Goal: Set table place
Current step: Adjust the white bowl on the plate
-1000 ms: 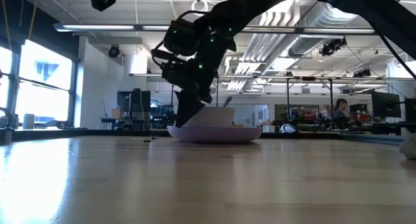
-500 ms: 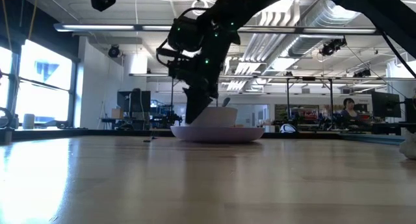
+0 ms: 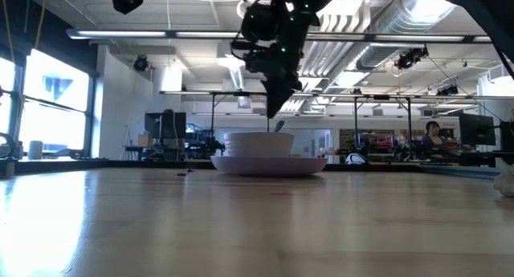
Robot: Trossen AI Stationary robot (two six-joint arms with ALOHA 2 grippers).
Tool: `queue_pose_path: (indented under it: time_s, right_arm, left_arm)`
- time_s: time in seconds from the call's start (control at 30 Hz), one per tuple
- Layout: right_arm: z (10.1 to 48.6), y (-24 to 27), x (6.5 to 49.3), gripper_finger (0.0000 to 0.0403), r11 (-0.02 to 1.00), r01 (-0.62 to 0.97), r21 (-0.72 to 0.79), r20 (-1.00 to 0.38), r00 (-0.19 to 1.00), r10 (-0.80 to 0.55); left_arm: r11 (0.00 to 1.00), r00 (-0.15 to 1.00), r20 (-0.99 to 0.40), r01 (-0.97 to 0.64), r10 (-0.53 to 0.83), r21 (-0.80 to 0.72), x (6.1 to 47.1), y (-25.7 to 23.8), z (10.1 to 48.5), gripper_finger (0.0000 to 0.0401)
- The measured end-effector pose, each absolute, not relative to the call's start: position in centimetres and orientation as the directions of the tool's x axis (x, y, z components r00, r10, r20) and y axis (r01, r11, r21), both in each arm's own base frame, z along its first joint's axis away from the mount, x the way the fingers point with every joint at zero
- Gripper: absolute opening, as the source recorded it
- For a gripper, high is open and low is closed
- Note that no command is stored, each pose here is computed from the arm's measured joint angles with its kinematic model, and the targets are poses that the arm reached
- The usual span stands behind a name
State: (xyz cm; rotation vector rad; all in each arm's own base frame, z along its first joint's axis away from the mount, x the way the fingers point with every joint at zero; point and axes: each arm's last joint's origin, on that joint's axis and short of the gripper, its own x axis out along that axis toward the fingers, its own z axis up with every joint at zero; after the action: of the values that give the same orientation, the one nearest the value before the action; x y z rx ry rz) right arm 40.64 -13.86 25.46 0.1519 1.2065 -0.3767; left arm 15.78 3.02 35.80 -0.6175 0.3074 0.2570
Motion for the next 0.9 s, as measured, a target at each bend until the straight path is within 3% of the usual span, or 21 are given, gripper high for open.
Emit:
queue_pose_path:
  time_s: [0.2,0.57,0.9]
  right_arm:
    - [25.3,-17.7,38.0,0.0023,0.86,0.505,-0.073,-0.962,0.192,-0.194]
    - [24.5,-19.7,37.5,0.0133,0.795,0.604,-0.052,-0.964,0.179,-0.199]
    - [22.6,-19.5,38.5,0.0158,0.797,0.601,-0.052,-0.969,0.162,-0.185]
  left_arm:
    - [0.786,0.923,-0.356,-0.325,0.144,-0.525,15.8,3.0,35.8,0.0298]
    - [0.791,0.923,-0.358,-0.324,0.143,-0.519,15.8,3.0,35.8,0.0298]
    - [0.794,0.923,-0.359,-0.32,0.139,-0.516,15.8,3.0,35.8,0.0298]
